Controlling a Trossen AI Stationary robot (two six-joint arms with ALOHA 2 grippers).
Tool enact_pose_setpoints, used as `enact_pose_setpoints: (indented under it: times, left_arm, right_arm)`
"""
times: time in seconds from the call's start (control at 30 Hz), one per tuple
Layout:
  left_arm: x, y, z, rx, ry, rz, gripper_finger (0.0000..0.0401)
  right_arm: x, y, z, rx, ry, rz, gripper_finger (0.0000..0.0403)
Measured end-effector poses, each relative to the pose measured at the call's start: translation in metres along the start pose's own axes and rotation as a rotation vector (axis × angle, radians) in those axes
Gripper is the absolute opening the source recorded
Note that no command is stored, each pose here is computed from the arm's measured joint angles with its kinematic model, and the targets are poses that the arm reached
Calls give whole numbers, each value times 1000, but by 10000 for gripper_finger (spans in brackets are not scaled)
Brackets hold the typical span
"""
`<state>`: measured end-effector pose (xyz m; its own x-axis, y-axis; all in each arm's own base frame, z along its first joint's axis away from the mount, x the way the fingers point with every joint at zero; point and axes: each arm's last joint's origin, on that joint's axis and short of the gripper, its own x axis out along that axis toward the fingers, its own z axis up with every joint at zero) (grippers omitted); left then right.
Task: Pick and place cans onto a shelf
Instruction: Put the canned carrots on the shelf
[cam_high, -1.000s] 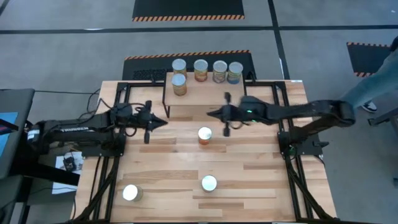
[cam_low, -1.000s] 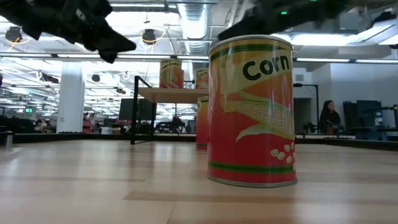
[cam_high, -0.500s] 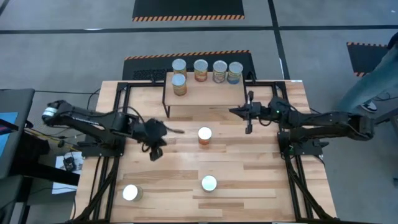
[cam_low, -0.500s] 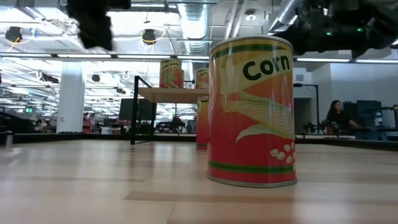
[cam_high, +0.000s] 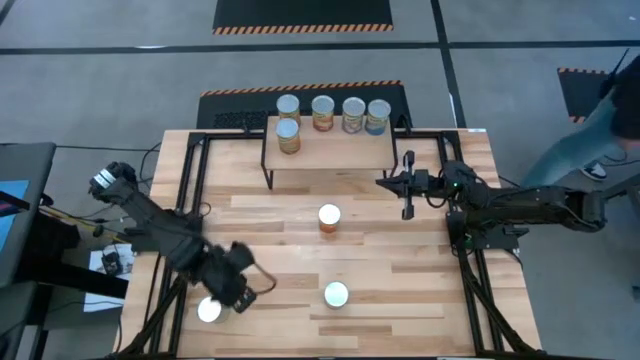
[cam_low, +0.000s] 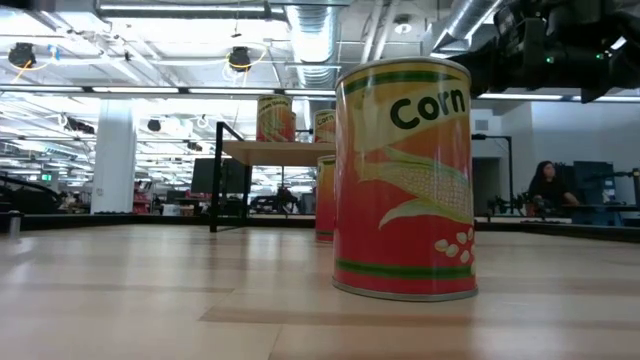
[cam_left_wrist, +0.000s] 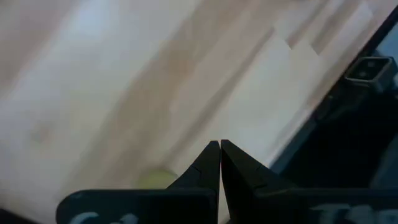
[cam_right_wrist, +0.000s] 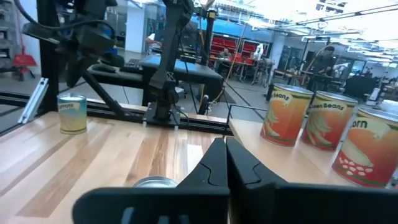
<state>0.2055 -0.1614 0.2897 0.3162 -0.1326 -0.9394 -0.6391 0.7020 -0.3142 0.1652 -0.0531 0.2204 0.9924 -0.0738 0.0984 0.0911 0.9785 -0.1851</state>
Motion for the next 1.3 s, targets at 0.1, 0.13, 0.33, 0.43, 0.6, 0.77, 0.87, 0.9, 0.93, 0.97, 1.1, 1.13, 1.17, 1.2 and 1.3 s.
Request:
enact_pose_setpoints:
  times: [0.1, 0.13, 0.33, 0.43, 0.6, 0.77, 0.87, 0.9, 0.93, 0.97, 1.1, 1.13, 1.17, 1.2, 1.3]
  left_arm:
    - [0, -3, -19, -77, 9, -1, 0]
    - [1, -4, -24, -96, 14, 2, 0]
    - [0, 0, -48, -174, 96, 67, 8]
    - [-1, 3, -58, -195, 135, 111, 27]
    - [7, -1, -70, -200, 147, 127, 69]
    - [22, -11, -75, -177, 155, 113, 108]
    - [38, -16, -80, -121, 191, 145, 124]
    - [42, -17, -82, -105, 212, 165, 128]
    - [47, -17, -83, -90, 229, 183, 131]
    - [51, -18, -84, -86, 242, 200, 133]
    - [58, -18, -87, -86, 238, 239, 137]
    - [58, -18, -87, -89, 231, 243, 136]
    - [58, -17, -88, -89, 225, 247, 134]
    - [58, -17, -88, -99, 217, 255, 130]
    - [57, -11, -87, -117, 196, 320, 108]
  right_arm:
    - [0, -1, 0, 6, -1, 0, 3]
    - [0, -2, 0, 7, 0, -2, 3]
    - [0, -2, 0, 7, -1, -2, 3]
    - [0, -2, -1, 8, 1, -2, 4]
    - [1, -2, -1, 10, 7, -1, 4]
    - [1, -2, -1, 9, 6, -1, 4]
    - [1, -2, -1, 10, 6, -1, 5]
    - [1, -2, -2, 10, 7, -1, 5]
    - [1, -2, -2, 10, 9, -1, 5]
    - [1, -2, -2, 9, 11, 0, 5]
    - [1, -2, -3, 8, 17, 0, 5]
    - [1, -2, -2, 8, 17, 0, 5]
    - [1, -2, -2, 7, 17, 0, 5]
    - [1, -2, -2, 5, 17, 0, 5]
    - [1, -2, -2, 1, 18, 0, 5]
